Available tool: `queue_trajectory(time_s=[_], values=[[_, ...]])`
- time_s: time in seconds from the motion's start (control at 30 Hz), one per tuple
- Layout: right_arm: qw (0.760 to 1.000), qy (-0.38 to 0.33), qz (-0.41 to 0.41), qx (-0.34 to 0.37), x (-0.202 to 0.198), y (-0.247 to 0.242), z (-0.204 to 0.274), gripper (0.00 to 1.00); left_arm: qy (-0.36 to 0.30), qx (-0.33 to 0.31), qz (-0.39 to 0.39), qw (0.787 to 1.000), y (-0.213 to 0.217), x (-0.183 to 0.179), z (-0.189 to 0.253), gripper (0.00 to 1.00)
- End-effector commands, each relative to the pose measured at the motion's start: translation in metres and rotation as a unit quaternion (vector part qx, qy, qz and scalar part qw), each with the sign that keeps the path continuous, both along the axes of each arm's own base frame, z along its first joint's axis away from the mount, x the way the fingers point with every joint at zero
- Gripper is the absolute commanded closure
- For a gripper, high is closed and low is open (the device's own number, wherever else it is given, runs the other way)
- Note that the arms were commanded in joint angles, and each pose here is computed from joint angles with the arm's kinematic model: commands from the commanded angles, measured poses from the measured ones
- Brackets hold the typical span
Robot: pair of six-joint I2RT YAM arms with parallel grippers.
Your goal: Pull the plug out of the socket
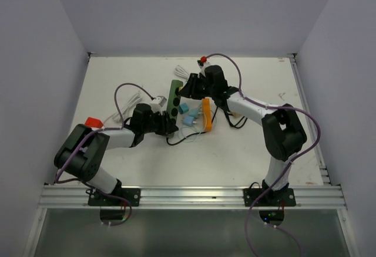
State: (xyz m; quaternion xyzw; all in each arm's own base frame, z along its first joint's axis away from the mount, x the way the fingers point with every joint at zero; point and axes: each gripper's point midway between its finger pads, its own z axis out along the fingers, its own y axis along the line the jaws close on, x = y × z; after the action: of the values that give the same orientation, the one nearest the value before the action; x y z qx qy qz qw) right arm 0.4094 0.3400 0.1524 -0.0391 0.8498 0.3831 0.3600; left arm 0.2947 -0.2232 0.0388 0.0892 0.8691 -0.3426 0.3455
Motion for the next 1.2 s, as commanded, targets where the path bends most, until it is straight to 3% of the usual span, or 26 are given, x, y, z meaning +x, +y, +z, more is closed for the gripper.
queue_trajectory(time_s=[0.0, 0.13, 0.37, 0.6, 0.7, 0.87, 1.17], values=[[0.999, -0.031, 0.024, 0.035, -0.003, -0.005, 0.032, 0.95, -0.026, -0.09, -0.033, 0.995, -0.015, 0.007, 0.031, 1.0], [0.999, -0.027, 0.024, 0.038, -0.001, -0.005, 0.028, 0.99, -0.027, -0.09, -0.032, 0.995, -0.014, 0.008, 0.031, 1.0], [0.998, -0.024, 0.04, 0.049, -0.004, -0.001, 0.027, 0.97, -0.016, -0.096, -0.032, 0.995, -0.014, 0.009, 0.025, 1.0], [1.0, -0.016, 0.004, -0.001, 0.005, -0.012, 0.024, 0.98, -0.012, 0.012, 0.06, 0.998, 0.023, 0.03, 0.001, 1.0], [0.999, 0.002, -0.021, -0.032, 0.009, -0.019, 0.015, 0.98, -0.012, 0.028, 0.083, 0.996, 0.03, 0.033, -0.001, 1.0], [1.0, 0.004, -0.012, -0.014, 0.008, -0.013, 0.012, 0.95, -0.027, 0.024, 0.08, 0.996, 0.03, 0.033, 0.006, 1.0], [0.997, 0.033, -0.044, -0.061, 0.038, -0.044, -0.018, 0.89, -0.029, 0.02, 0.068, 0.997, 0.026, 0.033, 0.006, 1.0]])
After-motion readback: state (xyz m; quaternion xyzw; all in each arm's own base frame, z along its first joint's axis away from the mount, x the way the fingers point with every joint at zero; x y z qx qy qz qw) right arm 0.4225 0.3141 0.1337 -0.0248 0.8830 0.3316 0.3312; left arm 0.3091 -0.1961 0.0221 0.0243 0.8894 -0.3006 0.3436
